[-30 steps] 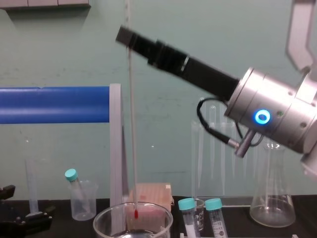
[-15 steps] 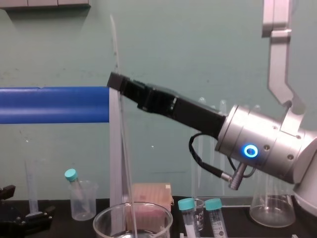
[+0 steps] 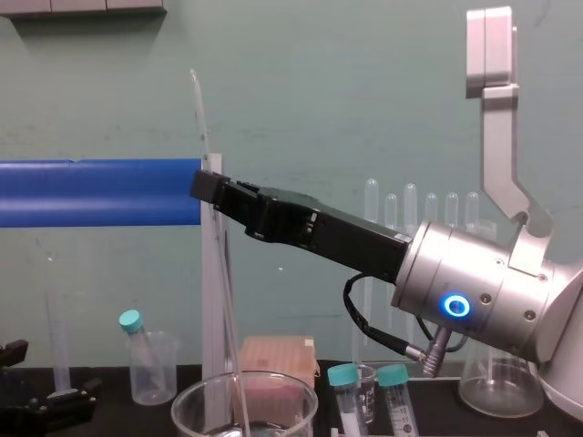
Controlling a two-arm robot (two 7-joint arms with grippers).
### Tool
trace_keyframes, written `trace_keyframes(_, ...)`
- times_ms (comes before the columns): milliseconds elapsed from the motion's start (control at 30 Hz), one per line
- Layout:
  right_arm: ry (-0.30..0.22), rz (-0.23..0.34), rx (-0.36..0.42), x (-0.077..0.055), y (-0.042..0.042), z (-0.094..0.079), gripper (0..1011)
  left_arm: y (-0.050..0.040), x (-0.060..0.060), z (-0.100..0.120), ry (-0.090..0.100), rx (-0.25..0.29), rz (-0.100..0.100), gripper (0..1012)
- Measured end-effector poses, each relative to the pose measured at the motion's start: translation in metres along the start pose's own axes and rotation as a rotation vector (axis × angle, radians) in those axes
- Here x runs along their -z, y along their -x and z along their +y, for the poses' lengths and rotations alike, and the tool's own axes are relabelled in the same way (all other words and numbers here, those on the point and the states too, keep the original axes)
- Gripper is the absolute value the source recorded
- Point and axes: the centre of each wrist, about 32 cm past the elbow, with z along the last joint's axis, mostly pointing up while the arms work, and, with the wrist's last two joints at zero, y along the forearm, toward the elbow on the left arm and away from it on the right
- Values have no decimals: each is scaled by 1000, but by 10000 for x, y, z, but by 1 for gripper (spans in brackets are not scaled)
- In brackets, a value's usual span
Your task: Hold the thermometer with one hand and immerse one end into the beaker, then reinsert it into the test tube rack.
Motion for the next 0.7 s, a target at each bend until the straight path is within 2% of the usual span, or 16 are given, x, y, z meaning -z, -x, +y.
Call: trace_keyframes(700,1,0,5,0,-2,-6,57,0,0,0,0,0,0,1008)
